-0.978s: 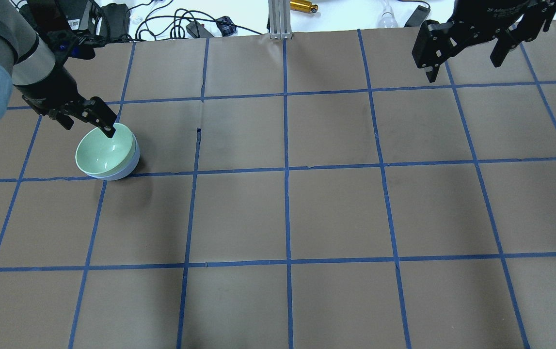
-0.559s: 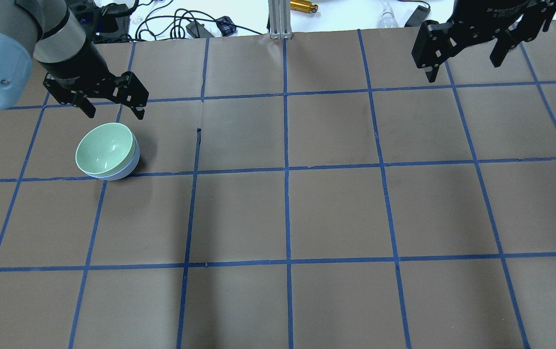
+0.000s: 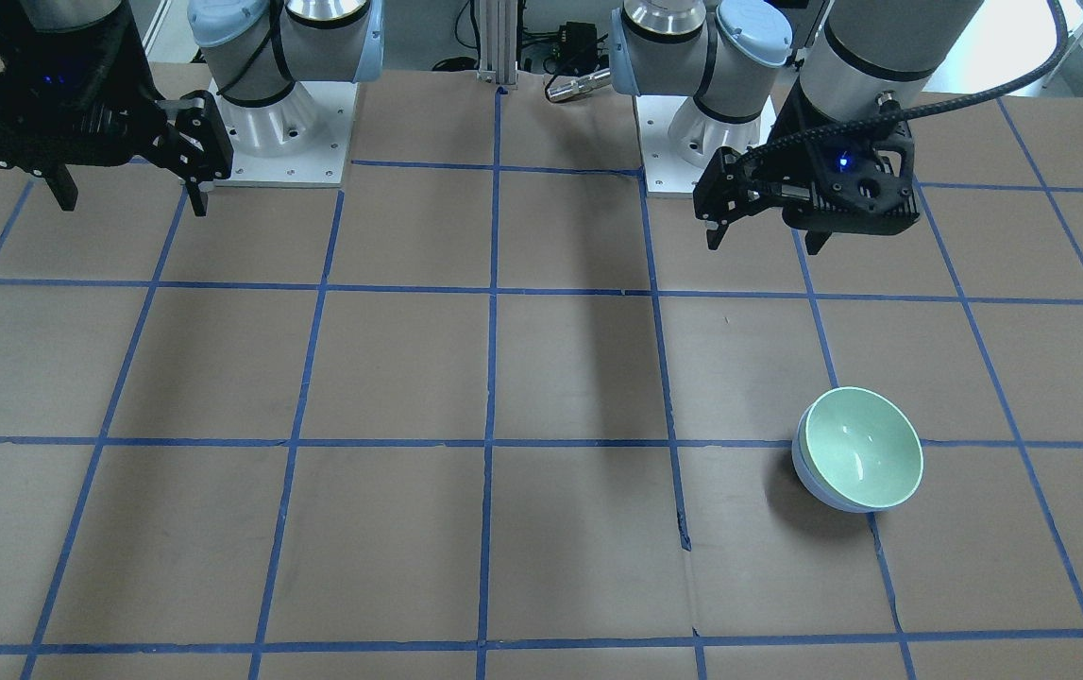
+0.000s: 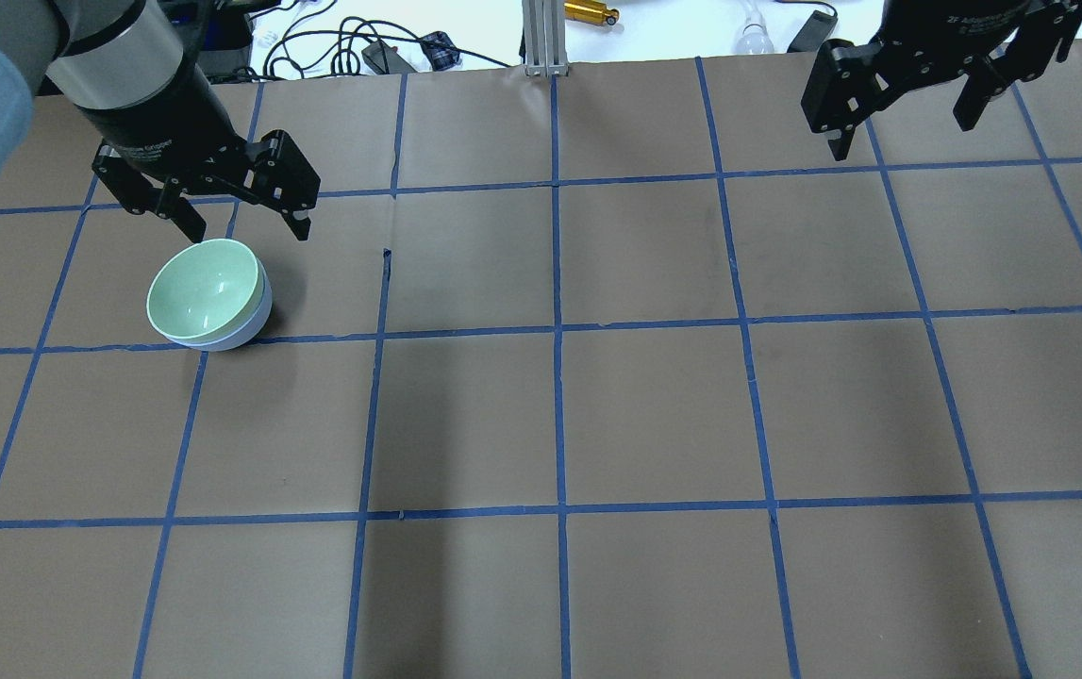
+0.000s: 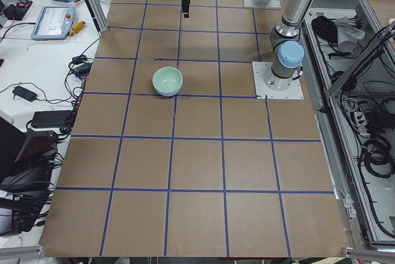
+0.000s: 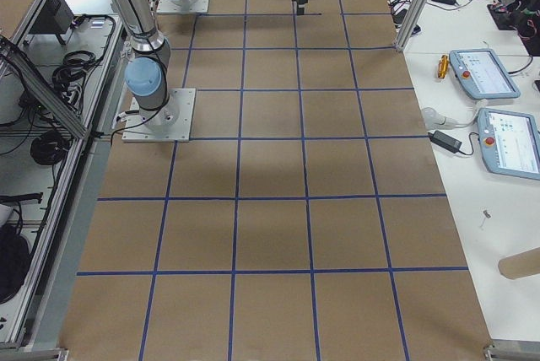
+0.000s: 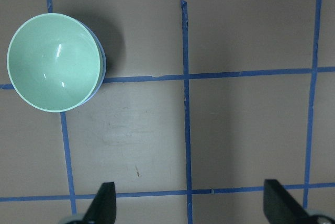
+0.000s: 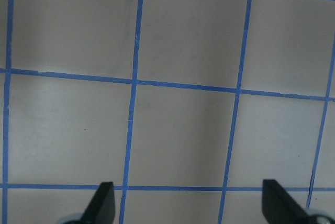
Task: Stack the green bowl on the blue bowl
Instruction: 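Open the left gripper and lift it away from the stacked bowls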
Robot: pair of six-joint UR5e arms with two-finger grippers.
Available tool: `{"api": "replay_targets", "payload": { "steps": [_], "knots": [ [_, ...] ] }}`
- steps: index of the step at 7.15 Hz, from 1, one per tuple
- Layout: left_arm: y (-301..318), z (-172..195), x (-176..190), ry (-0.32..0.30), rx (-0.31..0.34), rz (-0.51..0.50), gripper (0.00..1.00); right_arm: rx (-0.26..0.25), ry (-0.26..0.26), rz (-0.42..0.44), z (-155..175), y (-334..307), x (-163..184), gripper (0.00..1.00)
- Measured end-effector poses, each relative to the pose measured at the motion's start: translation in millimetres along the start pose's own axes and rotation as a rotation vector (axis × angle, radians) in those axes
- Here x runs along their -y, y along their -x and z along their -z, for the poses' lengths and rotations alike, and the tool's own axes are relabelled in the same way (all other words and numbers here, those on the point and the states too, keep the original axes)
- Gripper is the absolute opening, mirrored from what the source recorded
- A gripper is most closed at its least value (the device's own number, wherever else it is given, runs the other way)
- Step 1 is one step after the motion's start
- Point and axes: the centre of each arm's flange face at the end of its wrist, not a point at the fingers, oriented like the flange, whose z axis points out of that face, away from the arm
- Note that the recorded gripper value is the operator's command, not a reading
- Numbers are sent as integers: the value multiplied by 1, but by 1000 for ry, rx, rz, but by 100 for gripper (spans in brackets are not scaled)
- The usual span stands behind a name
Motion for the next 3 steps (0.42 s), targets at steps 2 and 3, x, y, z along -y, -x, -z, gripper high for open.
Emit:
{"api": "replay_targets", "payload": {
  "steps": [2, 3],
  "knots": [
    [-1, -4, -4, 9, 2, 0, 100, 0, 0, 0, 0, 0, 0, 100],
    [0, -4, -4, 10, 3, 0, 100, 0, 0, 0, 0, 0, 0, 100]
  ]
}}
